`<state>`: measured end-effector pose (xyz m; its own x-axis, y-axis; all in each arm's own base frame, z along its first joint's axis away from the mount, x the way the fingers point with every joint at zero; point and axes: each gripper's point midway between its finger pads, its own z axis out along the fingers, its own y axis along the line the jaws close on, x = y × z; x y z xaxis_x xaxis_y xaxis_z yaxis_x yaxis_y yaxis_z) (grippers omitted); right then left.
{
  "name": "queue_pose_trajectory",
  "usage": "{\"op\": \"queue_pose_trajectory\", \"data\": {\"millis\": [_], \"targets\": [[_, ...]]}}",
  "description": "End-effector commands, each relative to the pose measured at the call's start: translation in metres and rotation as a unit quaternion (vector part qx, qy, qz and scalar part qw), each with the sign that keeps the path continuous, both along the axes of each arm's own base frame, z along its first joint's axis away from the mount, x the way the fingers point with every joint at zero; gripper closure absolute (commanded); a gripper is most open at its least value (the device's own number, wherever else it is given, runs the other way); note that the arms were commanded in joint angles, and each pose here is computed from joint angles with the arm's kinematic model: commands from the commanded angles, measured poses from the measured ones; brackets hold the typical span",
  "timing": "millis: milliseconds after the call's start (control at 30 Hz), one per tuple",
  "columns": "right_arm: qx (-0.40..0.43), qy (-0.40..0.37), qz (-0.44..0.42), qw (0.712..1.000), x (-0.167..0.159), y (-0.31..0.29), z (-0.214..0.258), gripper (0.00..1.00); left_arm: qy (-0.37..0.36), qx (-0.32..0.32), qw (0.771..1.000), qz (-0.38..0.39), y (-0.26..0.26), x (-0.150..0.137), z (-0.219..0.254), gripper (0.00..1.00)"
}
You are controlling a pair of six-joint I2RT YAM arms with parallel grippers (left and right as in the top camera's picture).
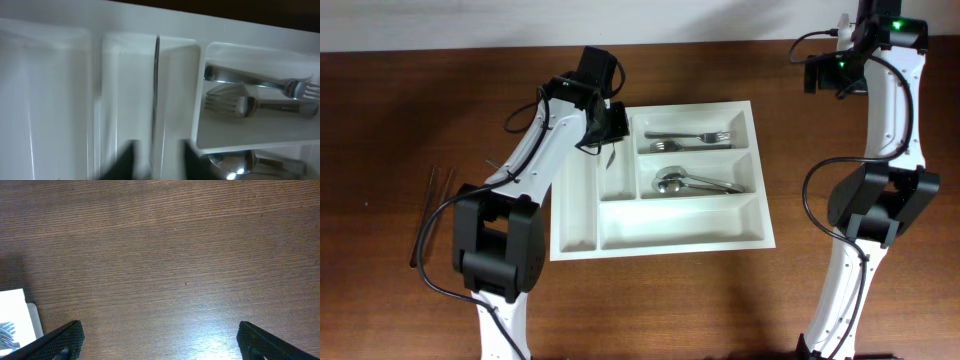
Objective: Pack container
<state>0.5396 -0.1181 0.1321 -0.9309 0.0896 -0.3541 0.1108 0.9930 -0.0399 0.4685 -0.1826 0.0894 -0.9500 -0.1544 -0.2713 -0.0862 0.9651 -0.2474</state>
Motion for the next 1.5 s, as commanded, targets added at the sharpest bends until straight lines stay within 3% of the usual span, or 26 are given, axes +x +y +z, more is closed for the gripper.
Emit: {"op": "queue_pose_trajectory", "data": {"millis": [0, 233, 433, 767, 900, 1133, 1200, 1300, 1467], "targets": [[-0.006, -0.021, -0.004, 1.0, 0.001, -0.002, 0.019, 0.01, 0.003, -0.001, 1.0, -0.006, 0.0, -0.001, 0.001, 0.25], [-0.006, -0.021, -0.004, 1.0, 0.001, -0.002, 0.019, 0.01, 0.019, 0.005, 1.0, -0.001, 0.007, -0.008, 0.006, 0.29], [-0.006, -0.021, -0.004, 1.0, 0.001, -0.002, 0.019, 0.01, 0.082, 0.046, 0.979, 0.181, 0.088, -0.042, 0.045, 0.29], [-0.006, -0.021, -0.004, 1.0, 0.001, -0.002, 0.019, 0.01, 0.124, 0.042, 0.944, 0.303, 0.13, -0.062, 0.044, 0.31], [-0.006, -0.021, -0.004, 1.0, 0.001, -0.002, 0.019, 0.01, 0.142, 0.03, 0.916, 0.373, 0.148, -0.066, 0.026, 0.33], [-0.006, -0.021, -0.004, 1.0, 0.001, -0.002, 0.019, 0.01, 0.159, -0.028, 0.896, 0.414, 0.176, -0.062, 0.005, 0.36], [-0.006, -0.021, -0.004, 1.0, 0.001, -0.002, 0.019, 0.01, 0.154, -0.043, 0.895, 0.417, 0.178, -0.057, 0.001, 0.48], [-0.006, -0.021, -0.004, 1.0, 0.001, -0.002, 0.019, 0.01, 0.149, -0.047, 0.896, 0.415, 0.176, -0.055, -0.007, 0.55], [-0.006, -0.021, -0.004, 1.0, 0.001, -0.002, 0.019, 0.01, 0.161, -0.082, 0.896, 0.405, 0.163, -0.058, -0.032, 0.55]]}}
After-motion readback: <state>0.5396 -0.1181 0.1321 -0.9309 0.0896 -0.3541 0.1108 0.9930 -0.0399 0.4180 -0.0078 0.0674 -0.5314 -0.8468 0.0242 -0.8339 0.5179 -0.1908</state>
